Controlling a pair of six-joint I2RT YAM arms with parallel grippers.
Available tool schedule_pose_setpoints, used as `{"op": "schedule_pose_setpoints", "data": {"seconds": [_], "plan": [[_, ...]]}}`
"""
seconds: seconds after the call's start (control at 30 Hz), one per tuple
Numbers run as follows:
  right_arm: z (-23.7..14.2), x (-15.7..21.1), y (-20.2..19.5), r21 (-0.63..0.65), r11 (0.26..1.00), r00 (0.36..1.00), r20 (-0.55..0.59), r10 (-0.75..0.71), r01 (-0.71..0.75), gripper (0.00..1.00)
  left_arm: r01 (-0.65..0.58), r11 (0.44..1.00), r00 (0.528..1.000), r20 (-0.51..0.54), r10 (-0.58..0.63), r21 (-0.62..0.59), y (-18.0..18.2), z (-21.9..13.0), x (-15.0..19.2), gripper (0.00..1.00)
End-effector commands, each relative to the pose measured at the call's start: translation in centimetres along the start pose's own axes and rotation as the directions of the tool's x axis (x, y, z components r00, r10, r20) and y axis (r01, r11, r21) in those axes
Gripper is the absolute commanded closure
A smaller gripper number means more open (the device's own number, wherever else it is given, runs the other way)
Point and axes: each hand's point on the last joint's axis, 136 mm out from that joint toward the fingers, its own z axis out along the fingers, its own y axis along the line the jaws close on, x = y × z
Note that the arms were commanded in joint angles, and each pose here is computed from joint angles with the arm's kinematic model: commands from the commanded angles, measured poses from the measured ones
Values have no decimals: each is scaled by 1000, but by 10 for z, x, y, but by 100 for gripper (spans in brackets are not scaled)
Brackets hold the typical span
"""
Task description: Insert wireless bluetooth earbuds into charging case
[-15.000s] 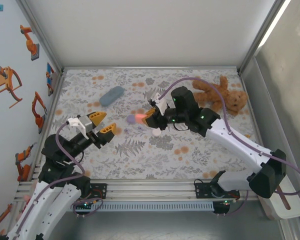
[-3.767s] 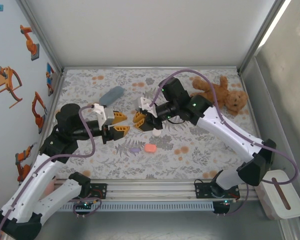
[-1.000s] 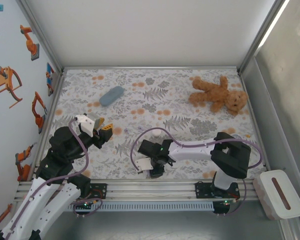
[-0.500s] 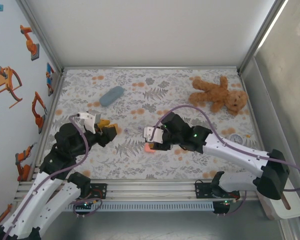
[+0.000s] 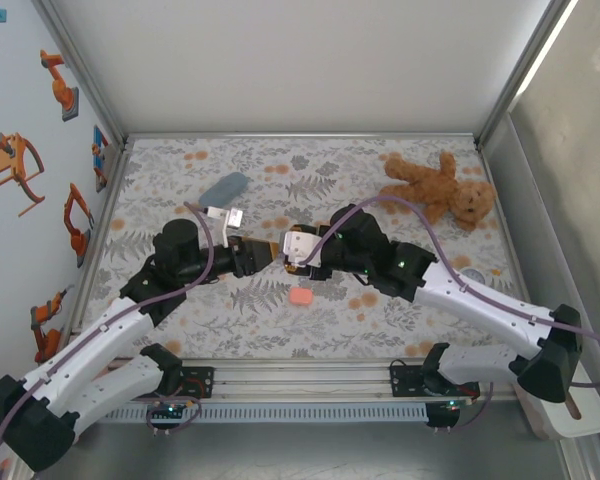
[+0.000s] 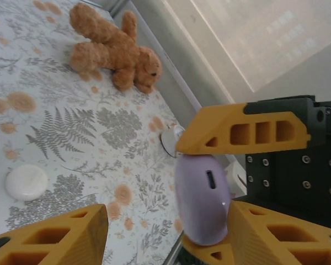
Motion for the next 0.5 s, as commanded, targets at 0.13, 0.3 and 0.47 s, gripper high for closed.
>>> {"op": "schedule_pose_setpoints", "data": {"seconds": [0.13, 0.3, 0.47], "plan": [[-2, -14, -18, 64, 997, 999, 28, -34, 32, 59, -42, 995, 999, 2, 42, 85, -28, 18, -8, 43], [-2, -10, -19, 77, 997, 999, 10, -31, 30, 59, -56, 997, 998, -14, 57, 49, -24, 22, -5, 57], [-1, -8, -18, 72, 997, 1000, -5, -30, 30, 58, -53, 998, 999, -7, 53, 38, -23, 22, -7, 74]]}}
